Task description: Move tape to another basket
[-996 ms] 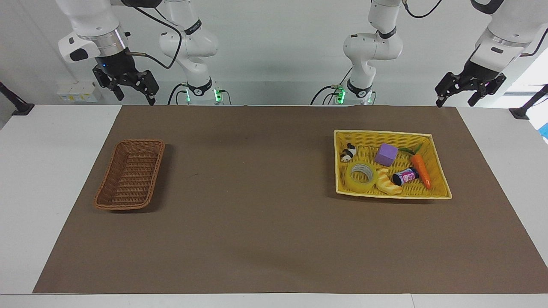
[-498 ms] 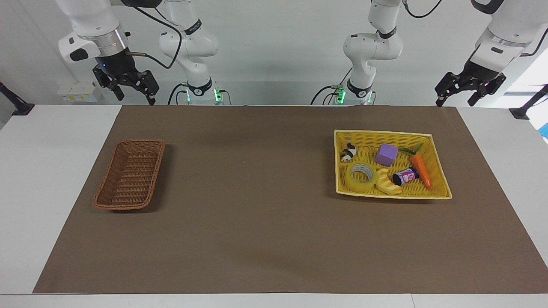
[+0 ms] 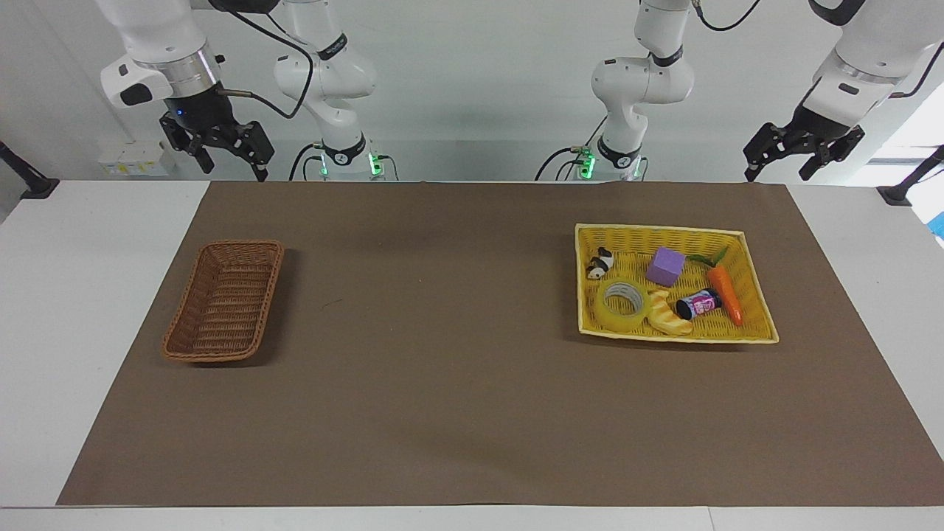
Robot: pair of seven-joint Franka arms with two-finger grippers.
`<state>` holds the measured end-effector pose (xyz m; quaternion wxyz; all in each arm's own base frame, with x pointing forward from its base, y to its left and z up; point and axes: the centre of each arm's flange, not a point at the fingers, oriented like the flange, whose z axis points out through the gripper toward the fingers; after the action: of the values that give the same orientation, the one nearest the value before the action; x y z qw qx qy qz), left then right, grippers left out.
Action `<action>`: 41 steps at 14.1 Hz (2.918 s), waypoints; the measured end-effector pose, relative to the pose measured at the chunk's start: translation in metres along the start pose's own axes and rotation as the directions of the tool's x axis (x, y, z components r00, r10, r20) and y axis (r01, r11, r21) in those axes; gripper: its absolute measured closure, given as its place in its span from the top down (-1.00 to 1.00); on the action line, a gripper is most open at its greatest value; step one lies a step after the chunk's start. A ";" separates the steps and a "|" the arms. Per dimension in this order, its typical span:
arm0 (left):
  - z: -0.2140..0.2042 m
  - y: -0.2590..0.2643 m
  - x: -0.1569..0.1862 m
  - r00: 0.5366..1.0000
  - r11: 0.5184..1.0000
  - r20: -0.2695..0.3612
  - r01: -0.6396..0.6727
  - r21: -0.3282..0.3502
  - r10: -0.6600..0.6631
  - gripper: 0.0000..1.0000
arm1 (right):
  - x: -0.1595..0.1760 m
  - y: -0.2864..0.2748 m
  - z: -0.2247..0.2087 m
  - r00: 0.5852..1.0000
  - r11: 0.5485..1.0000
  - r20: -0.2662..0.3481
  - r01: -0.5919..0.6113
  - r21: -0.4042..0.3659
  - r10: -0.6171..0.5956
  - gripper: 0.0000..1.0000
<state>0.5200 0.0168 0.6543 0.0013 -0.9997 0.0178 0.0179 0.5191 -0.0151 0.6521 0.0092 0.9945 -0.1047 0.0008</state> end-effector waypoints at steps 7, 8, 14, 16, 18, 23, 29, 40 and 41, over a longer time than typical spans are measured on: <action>0.020 0.017 -0.001 0.983 0.984 -0.044 0.180 -0.012 -0.181 1.00 | 0.000 0.000 0.000 1.000 1.000 0.000 0.000 0.000 0.000 1.00; 0.025 0.029 0.002 0.978 0.979 -0.056 0.202 -0.016 -0.203 1.00 | 0.000 0.000 0.000 1.000 1.000 0.000 0.000 0.000 0.000 1.00; 0.039 0.052 0.006 0.975 0.977 -0.069 0.210 -0.020 -0.211 1.00 | 0.000 0.000 0.000 1.000 1.000 0.000 0.000 0.000 0.000 1.00; 0.051 0.059 0.006 0.979 0.980 -0.050 0.197 -0.015 -0.197 1.00 | 0.000 0.000 0.000 1.000 1.000 0.000 0.000 0.000 0.000 1.00; 0.065 0.076 0.007 0.985 0.986 -0.050 0.166 -0.013 -0.167 1.00 | 0.000 0.000 0.000 1.000 1.000 0.000 0.000 0.000 0.000 1.00; 0.072 0.096 0.009 0.989 0.992 -0.077 0.129 -0.018 -0.130 1.00 | 0.000 0.000 0.000 1.000 1.000 0.000 0.000 0.000 0.000 1.00; 0.072 0.096 0.011 0.972 0.977 -0.099 0.210 -0.033 -0.212 1.00 | 0.000 0.000 0.000 1.000 1.000 0.000 0.000 0.000 0.000 1.00; 0.209 0.109 0.039 0.834 0.837 -0.070 0.545 -0.039 -0.547 1.00 | 0.000 0.000 0.000 1.000 1.000 0.000 0.000 0.000 0.000 1.00; 0.226 0.116 0.043 0.814 0.816 -0.062 0.577 -0.031 -0.578 1.00 | 0.000 0.000 0.000 1.000 1.000 0.000 0.000 0.000 0.000 1.00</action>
<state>0.5507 -0.0995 0.4262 0.0008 -0.9580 -0.2863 -0.0177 0.5191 -0.0151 0.6521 0.0092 0.9945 -0.1047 0.0009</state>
